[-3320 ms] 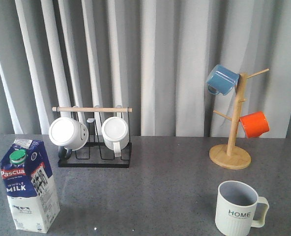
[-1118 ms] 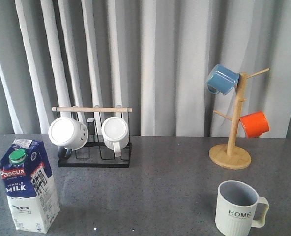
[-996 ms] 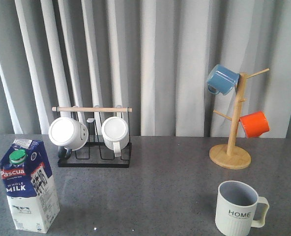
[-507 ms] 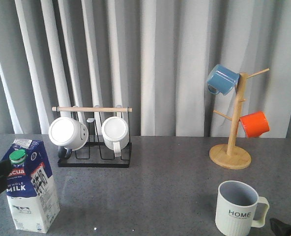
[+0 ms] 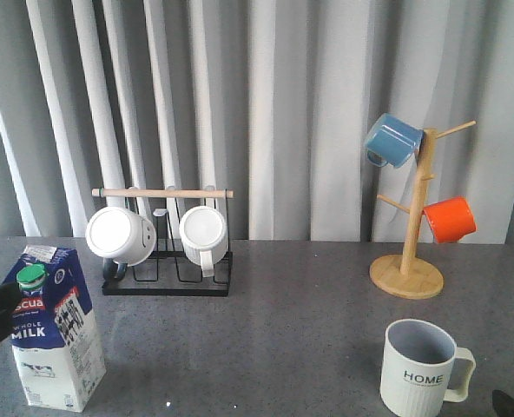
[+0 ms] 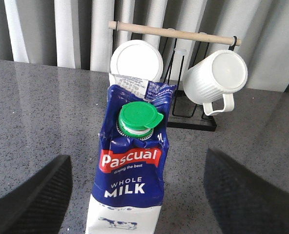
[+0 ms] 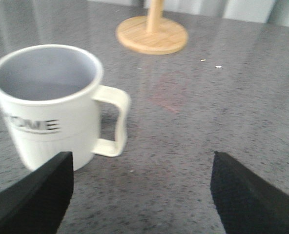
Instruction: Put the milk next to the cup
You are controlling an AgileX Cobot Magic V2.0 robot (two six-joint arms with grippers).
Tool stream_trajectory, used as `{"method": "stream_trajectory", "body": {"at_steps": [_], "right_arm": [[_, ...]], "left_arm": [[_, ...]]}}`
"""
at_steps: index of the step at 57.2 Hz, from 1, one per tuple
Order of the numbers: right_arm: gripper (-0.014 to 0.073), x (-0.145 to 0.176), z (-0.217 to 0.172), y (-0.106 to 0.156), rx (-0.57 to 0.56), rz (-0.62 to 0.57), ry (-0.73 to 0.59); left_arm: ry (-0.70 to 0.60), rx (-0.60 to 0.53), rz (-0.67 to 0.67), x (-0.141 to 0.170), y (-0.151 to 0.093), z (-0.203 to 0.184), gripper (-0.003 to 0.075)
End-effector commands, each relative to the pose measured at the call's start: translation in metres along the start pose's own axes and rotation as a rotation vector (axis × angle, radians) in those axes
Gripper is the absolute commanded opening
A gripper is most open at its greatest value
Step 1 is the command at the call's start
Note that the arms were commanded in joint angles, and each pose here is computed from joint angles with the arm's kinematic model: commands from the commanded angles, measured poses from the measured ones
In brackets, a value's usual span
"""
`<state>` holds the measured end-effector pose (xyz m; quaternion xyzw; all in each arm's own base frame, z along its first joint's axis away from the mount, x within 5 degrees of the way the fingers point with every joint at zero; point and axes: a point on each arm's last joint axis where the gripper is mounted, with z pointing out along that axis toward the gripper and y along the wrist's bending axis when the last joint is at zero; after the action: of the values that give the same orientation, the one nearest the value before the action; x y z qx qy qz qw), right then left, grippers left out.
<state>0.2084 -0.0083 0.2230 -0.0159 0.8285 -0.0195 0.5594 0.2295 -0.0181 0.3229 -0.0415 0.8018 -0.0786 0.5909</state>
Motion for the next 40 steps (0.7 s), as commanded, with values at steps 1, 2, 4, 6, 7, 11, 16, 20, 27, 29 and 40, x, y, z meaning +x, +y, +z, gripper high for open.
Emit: {"method": "stream_trajectory", "body": {"at_steps": [1, 2, 4, 6, 7, 11, 16, 20, 27, 29, 40], "right_arm": [[0.0557, -0.010, -0.001, -0.007, 0.022, 0.016, -0.206], [0.0557, -0.009, -0.001, -0.007, 0.021, 0.013, -0.211], [0.0557, -0.007, 0.001, -0.006, 0.015, 0.004, -0.219], [0.0557, -0.006, 0.003, -0.005, 0.011, -0.004, -0.221], [0.0557, -0.006, 0.005, -0.005, 0.008, -0.007, -0.223], [0.0557, -0.004, 0.011, -0.004, -0.011, -0.025, -0.235], [0.0557, 0.002, 0.021, -0.003, -0.024, -0.023, -0.232], [0.0557, 0.008, 0.029, -0.004, -0.013, 0.006, -0.223], [0.0557, 0.016, 0.040, -0.005, -0.008, 0.029, -0.221], [0.0557, 0.018, 0.043, -0.005, -0.010, 0.031, -0.227], [0.0557, 0.023, 0.053, -0.004, -0.021, 0.038, -0.282]], "left_arm": [[-0.123, 0.024, -0.004, -0.021, -0.005, -0.006, 0.0535], [-0.123, 0.024, -0.004, -0.021, -0.005, -0.006, 0.0535], [-0.123, 0.024, -0.004, -0.021, -0.005, -0.006, 0.0535], [-0.123, 0.024, -0.004, -0.021, -0.005, -0.006, 0.0535], [-0.123, 0.024, -0.004, -0.021, -0.005, -0.006, 0.0535], [-0.123, 0.024, -0.004, -0.021, -0.005, -0.006, 0.0535], [-0.123, 0.024, -0.004, -0.021, -0.005, -0.006, 0.0535], [-0.123, 0.024, -0.004, -0.021, -0.005, -0.006, 0.0535], [-0.123, 0.024, -0.004, -0.021, -0.005, -0.006, 0.0535], [-0.123, 0.024, -0.004, -0.021, -0.005, -0.006, 0.0535], [-0.123, 0.024, -0.004, -0.021, -0.005, -0.006, 0.0535]]}}
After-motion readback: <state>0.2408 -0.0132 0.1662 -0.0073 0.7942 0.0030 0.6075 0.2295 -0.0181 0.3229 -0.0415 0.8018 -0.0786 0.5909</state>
